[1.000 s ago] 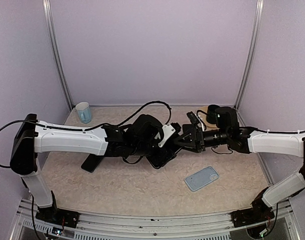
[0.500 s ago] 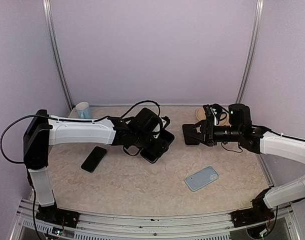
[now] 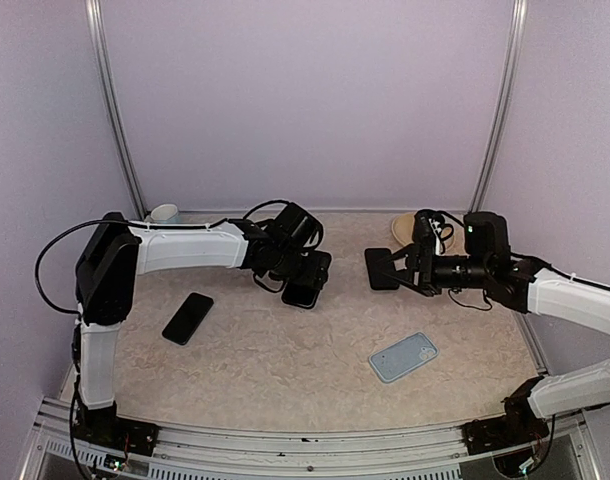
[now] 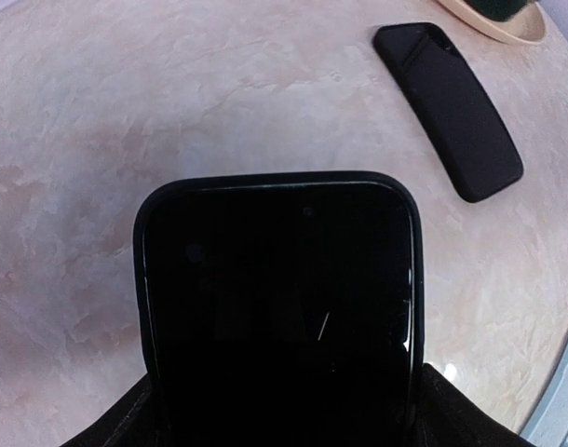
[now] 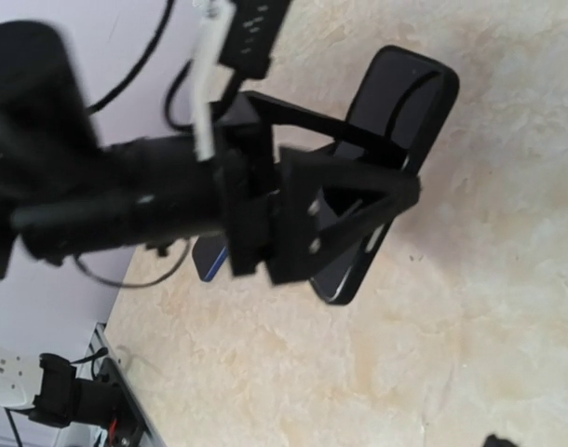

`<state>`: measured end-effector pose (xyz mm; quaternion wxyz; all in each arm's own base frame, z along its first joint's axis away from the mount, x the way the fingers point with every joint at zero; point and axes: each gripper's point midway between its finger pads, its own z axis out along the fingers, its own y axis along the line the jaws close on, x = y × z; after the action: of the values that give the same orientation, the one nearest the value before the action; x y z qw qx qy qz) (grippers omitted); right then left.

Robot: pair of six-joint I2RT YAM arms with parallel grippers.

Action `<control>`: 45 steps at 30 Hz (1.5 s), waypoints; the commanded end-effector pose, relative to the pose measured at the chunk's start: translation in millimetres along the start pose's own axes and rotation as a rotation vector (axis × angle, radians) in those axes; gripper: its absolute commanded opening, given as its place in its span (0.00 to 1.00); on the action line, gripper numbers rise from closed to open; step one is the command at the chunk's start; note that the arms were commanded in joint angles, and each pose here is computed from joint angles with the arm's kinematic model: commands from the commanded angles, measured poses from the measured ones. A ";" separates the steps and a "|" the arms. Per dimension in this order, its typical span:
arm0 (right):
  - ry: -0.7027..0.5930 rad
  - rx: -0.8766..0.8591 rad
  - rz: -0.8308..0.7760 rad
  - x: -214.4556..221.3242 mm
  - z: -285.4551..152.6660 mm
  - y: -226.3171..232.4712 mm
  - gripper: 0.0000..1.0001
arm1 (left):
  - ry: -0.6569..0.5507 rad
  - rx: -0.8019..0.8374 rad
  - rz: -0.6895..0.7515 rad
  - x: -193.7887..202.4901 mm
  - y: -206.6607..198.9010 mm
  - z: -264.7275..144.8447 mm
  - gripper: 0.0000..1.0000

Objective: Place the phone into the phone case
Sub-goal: Place the phone with the phone case at the center of the board.

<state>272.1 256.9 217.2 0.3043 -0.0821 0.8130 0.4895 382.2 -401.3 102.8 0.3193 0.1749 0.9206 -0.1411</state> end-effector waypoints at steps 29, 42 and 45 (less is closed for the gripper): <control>-0.036 0.045 0.005 7.4 -15.7 -10.0 0.91 | -0.033 -0.032 -0.359 -44.9 33.8 61.6 0.43; -0.028 0.052 0.014 11.3 -14.6 -14.1 0.91 | -0.067 -0.008 -0.367 -54.1 29.9 75.4 0.44; -0.027 0.052 0.014 11.6 -14.8 -14.2 0.91 | -0.073 -0.010 -0.365 -55.4 30.9 80.6 0.44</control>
<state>262.9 243.8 205.3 0.3076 -0.0669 0.8226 0.4735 457.7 -403.9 49.7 0.2853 0.0055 0.9435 -0.1684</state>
